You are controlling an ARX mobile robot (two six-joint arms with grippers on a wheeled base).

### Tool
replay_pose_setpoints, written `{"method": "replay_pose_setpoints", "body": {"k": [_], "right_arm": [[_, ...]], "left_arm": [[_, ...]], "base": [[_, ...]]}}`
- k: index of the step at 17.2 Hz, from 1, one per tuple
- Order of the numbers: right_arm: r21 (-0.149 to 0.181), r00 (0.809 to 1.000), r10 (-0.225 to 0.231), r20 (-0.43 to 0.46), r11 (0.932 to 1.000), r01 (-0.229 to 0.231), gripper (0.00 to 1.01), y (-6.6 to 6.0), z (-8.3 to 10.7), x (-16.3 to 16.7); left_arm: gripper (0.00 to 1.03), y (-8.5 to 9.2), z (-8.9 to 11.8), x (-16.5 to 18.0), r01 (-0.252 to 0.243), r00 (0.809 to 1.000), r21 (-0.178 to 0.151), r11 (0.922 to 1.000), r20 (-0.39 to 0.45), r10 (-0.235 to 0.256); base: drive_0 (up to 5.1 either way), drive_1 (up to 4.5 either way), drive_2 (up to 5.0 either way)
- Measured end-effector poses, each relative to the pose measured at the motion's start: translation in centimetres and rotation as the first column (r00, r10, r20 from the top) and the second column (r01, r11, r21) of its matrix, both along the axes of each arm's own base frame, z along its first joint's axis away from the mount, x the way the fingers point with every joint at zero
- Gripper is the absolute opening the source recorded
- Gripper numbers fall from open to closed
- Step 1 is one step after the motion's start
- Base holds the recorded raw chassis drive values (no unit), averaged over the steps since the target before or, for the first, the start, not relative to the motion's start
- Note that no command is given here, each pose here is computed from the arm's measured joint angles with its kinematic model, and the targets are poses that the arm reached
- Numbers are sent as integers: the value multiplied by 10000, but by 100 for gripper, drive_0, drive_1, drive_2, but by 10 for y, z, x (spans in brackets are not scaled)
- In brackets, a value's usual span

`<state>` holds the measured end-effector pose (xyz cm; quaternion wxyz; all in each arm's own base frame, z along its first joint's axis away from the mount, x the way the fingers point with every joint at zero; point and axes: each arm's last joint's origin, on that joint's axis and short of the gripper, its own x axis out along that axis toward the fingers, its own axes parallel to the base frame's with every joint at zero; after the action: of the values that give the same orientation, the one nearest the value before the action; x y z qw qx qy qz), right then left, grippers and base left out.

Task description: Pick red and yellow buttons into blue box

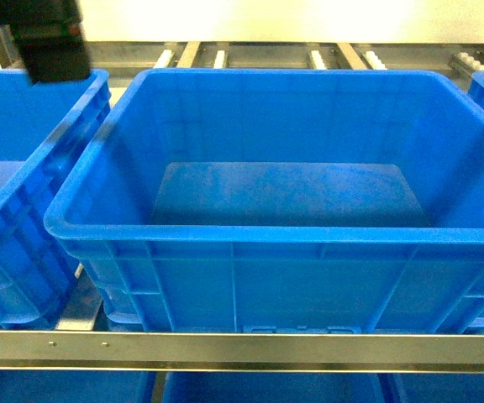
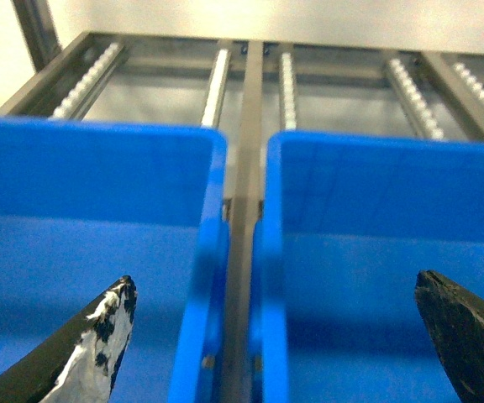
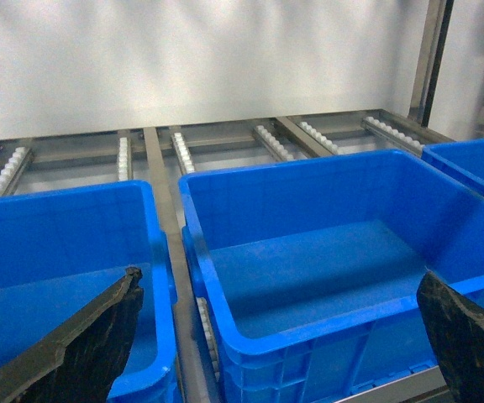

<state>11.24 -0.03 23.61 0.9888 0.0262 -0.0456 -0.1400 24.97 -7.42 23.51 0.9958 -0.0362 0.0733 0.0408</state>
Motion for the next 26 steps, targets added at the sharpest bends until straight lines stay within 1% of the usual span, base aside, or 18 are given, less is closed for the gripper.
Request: {"method": "replay_pose_setpoints", "body": {"k": [1, 2, 3, 4, 6, 7, 8, 9, 10, 12, 13, 16, 17, 18, 21, 22, 23, 26], "right_arm": [[-1, 10000, 0, -8, 10000, 0, 98, 0, 0, 0], [-1, 10000, 4, -8, 10000, -4, 98, 0, 0, 0], [-4, 10000, 11, 3, 10000, -11, 98, 0, 0, 0], [0, 10000, 4, 4, 10000, -4, 98, 0, 0, 0], [-5, 10000, 3, -9, 10000, -3, 98, 0, 0, 0], [-4, 10000, 3, -1, 10000, -3, 98, 0, 0, 0], [-79, 9993, 278, -239, 9996, -280, 96, 0, -1, 0], [-194, 9917, 1011, -788, 9945, -1030, 87, -3, -5, -1], [-257, 9748, 2017, -958, 9784, -2050, 72, -2, -14, -2], [-294, 9658, 2409, -961, 9691, -2447, 65, -1, -17, -3], [-331, 9584, 2689, -956, 9614, -2730, 59, 0, -21, -3], [-247, 9533, 2751, -1243, 9596, -2801, 26, 0, -39, -12], [-337, 9567, 2751, -949, 9596, -2792, 13, 0, -41, -15], [-356, 9573, 2750, -896, 9596, -2790, 2, 0, -41, -15], [-351, 9560, 2747, -1025, 9595, -2795, 2, 0, -52, -15], [-361, 9562, 2751, -1004, 9594, -2798, 2, 0, -54, -15], [-360, 9565, 2744, -992, 9596, -2790, 2, 0, -55, -15], [-368, 9565, 2747, -978, 9595, -2793, 2, 0, -60, -15]], "left_arm": [[98, 6, -3, -21, -30, 10000, -22, 10000, -46, 30], [98, 9, 3, -31, -36, 9997, -193, 9998, 259, 41], [98, 9, 13, -33, -21, 9967, -460, 9989, 813, 58], [98, 9, 19, -32, -17, 9952, -532, 9986, 981, 69], [98, 8, 13, -30, -25, 9977, -439, 9990, 682, 55], [92, 10, 13, -31, 381, 9918, -424, 9984, 1236, -326], [83, 17, 10, -36, 616, 9862, -155, 9980, 1546, -585], [74, 24, 3, -44, 652, 9849, 119, 9978, 1598, -663], [62, 33, -10, -54, 692, 9865, 404, 9968, 1456, -744], [54, 37, -15, -59, 679, 9875, 508, 9964, 1392, -744], [48, 39, -19, -62, 709, 9878, 551, 9960, 1348, -777], [14, 52, -33, -81, 736, 9867, 607, 9954, 1409, -815], [1, 56, -38, -86, 733, 9870, 593, 9955, 1388, -809], [2, 58, -42, -91, 751, 9873, 635, 9952, 1350, -831], [2, 66, -50, -103, 735, 9874, 634, 9953, 1354, -816], [2, 73, -53, -108, 761, 9871, 644, 9950, 1364, -844], [2, 75, -55, -110, 554, 9890, 636, 9964, 1334, -635], [2, 74, -59, -119, 791, 9866, 641, 9948, 1376, -873]], "base": [[0, 0, 0], [0, 0, 0], [0, 0, 0], [0, 0, 0], [0, 0, 0], [0, 0, 0], [0, 0, 0], [0, 0, 0], [0, 0, 0], [0, 0, 0], [0, 0, 0], [0, 0, 0], [0, 0, 0], [0, 0, 0], [0, 0, 0], [0, 0, 0], [0, 0, 0], [0, 0, 0]]}}
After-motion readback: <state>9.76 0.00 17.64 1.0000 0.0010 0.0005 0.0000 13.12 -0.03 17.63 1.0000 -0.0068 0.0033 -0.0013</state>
